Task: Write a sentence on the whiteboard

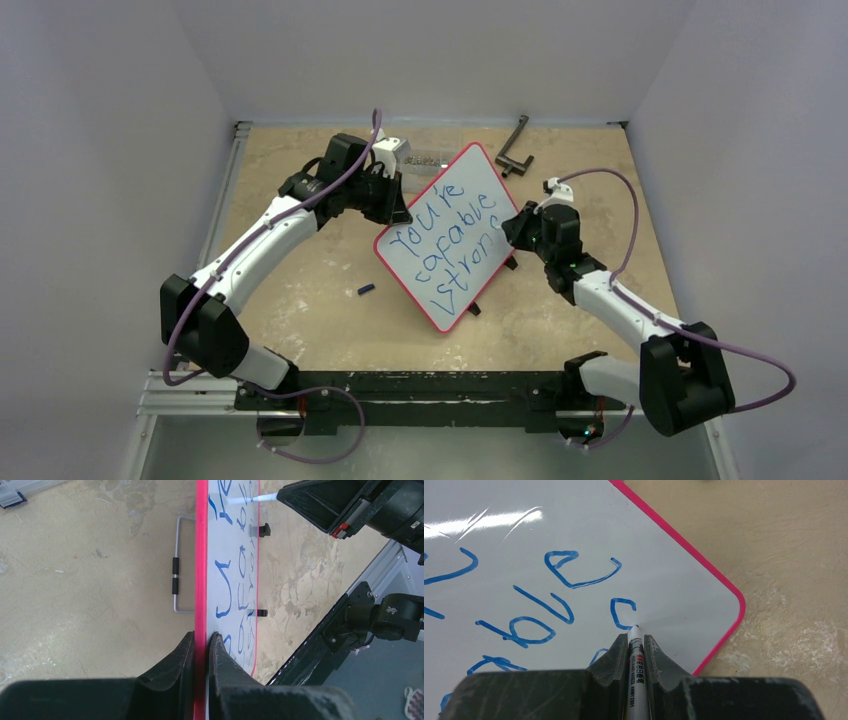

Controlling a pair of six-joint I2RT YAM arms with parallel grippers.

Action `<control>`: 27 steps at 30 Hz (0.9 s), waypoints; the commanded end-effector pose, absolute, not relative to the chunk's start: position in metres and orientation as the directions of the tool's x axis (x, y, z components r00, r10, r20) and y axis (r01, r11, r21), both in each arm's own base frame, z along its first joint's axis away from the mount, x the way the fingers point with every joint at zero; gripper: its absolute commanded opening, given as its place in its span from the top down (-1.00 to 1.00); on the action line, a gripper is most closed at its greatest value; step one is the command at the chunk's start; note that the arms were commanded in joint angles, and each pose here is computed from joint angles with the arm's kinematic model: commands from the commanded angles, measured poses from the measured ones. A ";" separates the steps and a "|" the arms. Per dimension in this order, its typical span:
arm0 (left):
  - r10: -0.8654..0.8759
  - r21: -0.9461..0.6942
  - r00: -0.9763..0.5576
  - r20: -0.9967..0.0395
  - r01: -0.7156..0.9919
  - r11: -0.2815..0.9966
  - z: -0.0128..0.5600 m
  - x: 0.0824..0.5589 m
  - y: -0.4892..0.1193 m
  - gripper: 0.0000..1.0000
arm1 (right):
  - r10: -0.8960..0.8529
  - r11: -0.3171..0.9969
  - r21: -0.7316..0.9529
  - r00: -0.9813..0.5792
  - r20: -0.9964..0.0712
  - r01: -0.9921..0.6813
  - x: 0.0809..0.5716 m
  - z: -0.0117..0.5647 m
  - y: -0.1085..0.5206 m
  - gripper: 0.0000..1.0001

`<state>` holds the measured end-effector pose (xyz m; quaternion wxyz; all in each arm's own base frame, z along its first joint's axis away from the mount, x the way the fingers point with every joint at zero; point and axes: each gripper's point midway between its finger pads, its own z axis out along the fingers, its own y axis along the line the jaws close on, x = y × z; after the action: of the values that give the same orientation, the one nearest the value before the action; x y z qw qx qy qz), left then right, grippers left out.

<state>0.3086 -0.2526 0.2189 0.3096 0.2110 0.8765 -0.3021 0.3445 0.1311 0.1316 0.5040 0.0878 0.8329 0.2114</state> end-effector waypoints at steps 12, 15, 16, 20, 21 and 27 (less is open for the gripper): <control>0.217 -0.287 -0.670 -0.710 0.556 0.780 0.220 0.319 -0.233 1.00 | 0.364 0.900 0.432 -0.437 -0.823 -0.063 0.373 0.161 0.137 1.00; 0.217 -0.287 -0.670 -0.710 0.557 0.780 0.220 0.319 -0.233 1.00 | 0.365 0.896 0.438 -0.436 -0.822 -0.075 0.374 0.164 0.139 1.00; 0.217 -0.287 -0.669 -0.710 0.557 0.779 0.220 0.319 -0.233 1.00 | 0.366 0.895 0.440 -0.435 -0.822 -0.079 0.374 0.165 0.140 1.00; 0.217 -0.288 -0.670 -0.710 0.557 0.779 0.220 0.319 -0.233 1.00 | 0.366 0.892 0.443 -0.428 -0.826 -0.093 0.374 0.170 0.141 1.00; 0.217 -0.288 -0.670 -0.710 0.557 0.779 0.220 0.319 -0.233 1.00 | 0.362 0.892 0.440 -0.428 -0.828 -0.098 0.374 0.170 0.142 1.00; 0.218 -0.287 -0.671 -0.709 0.557 0.779 0.219 0.319 -0.233 1.00 | 0.348 0.901 0.425 -0.446 -0.825 -0.084 0.369 0.158 0.138 1.00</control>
<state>0.3085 -0.2525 0.2190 0.3097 0.2108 0.8766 -0.3020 0.3666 0.1315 0.1466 0.5105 0.0931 0.8323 0.1949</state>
